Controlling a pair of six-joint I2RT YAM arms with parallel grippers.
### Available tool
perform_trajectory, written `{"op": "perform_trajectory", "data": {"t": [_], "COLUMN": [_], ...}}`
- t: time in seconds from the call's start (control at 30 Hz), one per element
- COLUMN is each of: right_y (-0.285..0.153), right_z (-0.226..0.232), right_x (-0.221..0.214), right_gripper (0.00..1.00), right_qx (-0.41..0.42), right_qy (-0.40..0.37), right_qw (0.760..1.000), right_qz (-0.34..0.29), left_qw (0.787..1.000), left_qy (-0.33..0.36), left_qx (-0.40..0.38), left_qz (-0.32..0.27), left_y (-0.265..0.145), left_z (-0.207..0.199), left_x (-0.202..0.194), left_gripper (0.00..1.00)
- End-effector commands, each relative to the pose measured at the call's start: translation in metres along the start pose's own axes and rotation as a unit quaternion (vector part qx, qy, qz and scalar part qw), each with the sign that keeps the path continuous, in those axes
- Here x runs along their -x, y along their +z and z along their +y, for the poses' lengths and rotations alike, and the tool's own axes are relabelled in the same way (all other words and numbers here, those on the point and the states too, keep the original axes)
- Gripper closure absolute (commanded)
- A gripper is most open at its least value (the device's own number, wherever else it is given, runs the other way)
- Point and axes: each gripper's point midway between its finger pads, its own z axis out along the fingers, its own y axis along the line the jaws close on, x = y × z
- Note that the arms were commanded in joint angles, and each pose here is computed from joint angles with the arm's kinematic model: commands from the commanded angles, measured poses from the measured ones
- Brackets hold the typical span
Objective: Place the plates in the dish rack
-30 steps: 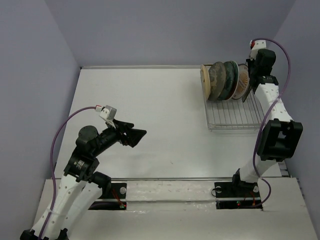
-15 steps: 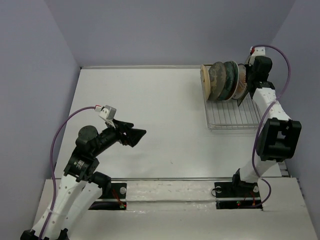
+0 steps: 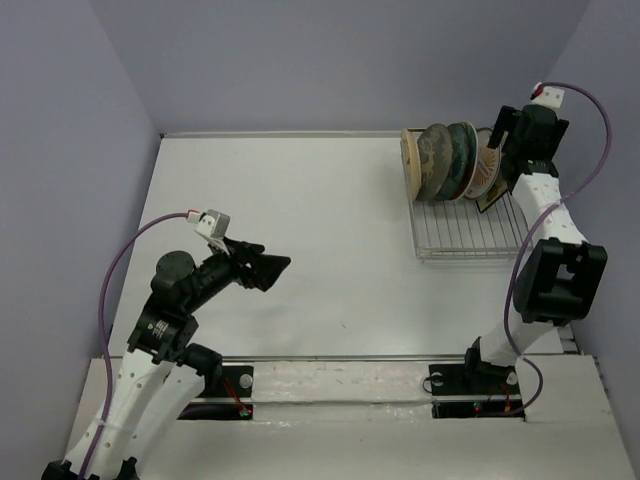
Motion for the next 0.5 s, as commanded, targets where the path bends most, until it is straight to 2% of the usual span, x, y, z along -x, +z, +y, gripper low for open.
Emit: {"op": "perform_trajectory", "data": {"t": [0.0, 0.1, 0.13, 0.17, 0.2, 0.23, 0.27, 0.37, 0.4, 0.47], "right_y": [-0.044, -0.066, -0.086, -0.094, -0.107, -0.136, -0.149, -0.217, -0.236, -0.273], "right_z": [-0.023, -0.014, -0.015, -0.013, -0.003, -0.005, 0.01, 0.021, 0.043, 0.056], "right_x": [0.079, 0.088, 0.102, 0.095, 0.098, 0.115, 0.105, 0.127, 0.11, 0.114], "right_gripper": [0.0, 0.0, 0.0, 0.0, 0.0, 0.0, 0.0, 0.0, 0.0, 0.0], "right_qx": [-0.032, 0.011, 0.029, 0.042, 0.08, 0.108, 0.157, 0.258, 0.328, 0.405], "right_qy": [0.128, 0.168, 0.184, 0.19, 0.211, 0.227, 0.23, 0.275, 0.284, 0.296], "right_qw": [0.989, 0.983, 0.978, 0.977, 0.97, 0.961, 0.955, 0.914, 0.893, 0.855], "right_qz": [-0.072, -0.076, -0.095, -0.089, -0.09, -0.118, -0.107, -0.147, -0.12, -0.133], "left_qw": [1.0, 0.999, 0.999, 0.999, 0.999, 0.999, 0.998, 0.997, 0.996, 0.994], "left_qy": [0.0, 0.001, 0.002, 0.002, 0.004, 0.006, 0.007, 0.01, 0.011, 0.016], "left_qx": [0.006, 0.017, 0.02, 0.024, 0.023, 0.025, 0.028, 0.039, 0.041, 0.044], "left_qz": [-0.018, -0.028, -0.031, -0.034, -0.036, -0.044, -0.048, -0.07, -0.076, -0.098], "left_y": [0.001, 0.0, -0.001, -0.001, -0.002, -0.004, -0.005, -0.009, -0.011, -0.016], "left_z": [0.002, 0.005, 0.006, 0.006, 0.006, 0.006, 0.006, 0.005, 0.004, -0.001], "left_x": [0.007, 0.012, 0.013, 0.014, 0.016, 0.019, 0.021, 0.034, 0.038, 0.052], "left_gripper": [0.01, 0.01, 0.01, 0.01, 0.01, 0.01, 0.01, 0.01, 0.01, 0.01]}}
